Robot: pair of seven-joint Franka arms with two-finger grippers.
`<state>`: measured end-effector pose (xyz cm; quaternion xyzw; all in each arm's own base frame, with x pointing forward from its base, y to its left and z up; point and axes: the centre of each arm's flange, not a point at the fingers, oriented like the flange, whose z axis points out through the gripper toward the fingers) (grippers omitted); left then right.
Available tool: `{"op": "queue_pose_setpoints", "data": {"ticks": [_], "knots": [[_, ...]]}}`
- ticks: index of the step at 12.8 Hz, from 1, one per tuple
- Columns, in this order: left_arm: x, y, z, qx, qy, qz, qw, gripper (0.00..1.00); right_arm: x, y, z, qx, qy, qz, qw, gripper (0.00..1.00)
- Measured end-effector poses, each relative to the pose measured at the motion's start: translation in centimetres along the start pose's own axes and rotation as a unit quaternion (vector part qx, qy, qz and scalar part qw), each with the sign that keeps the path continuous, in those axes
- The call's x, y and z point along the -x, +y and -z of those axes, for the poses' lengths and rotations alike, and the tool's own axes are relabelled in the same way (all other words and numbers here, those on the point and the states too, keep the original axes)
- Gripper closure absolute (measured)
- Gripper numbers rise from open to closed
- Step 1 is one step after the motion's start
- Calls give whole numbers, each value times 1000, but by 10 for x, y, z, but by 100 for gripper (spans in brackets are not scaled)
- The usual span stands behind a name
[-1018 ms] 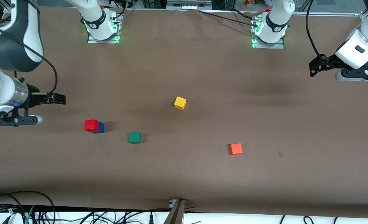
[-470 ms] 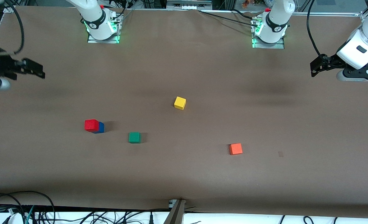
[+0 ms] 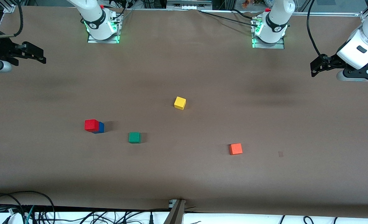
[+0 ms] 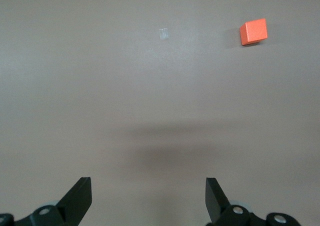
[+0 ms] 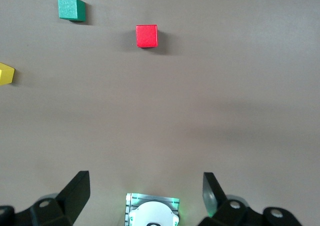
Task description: Pass red block to right arm, stack on blue
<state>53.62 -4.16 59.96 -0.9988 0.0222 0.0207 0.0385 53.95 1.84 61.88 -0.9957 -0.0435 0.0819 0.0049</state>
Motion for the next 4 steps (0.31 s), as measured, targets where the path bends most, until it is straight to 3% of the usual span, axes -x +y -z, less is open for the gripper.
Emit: {"op": "queue_pose_setpoints", "data": {"ticks": [4], "knots": [[0, -1, 0, 0, 0, 1, 1000, 0, -3, 1, -2, 1, -2, -1, 1000, 0]]}}
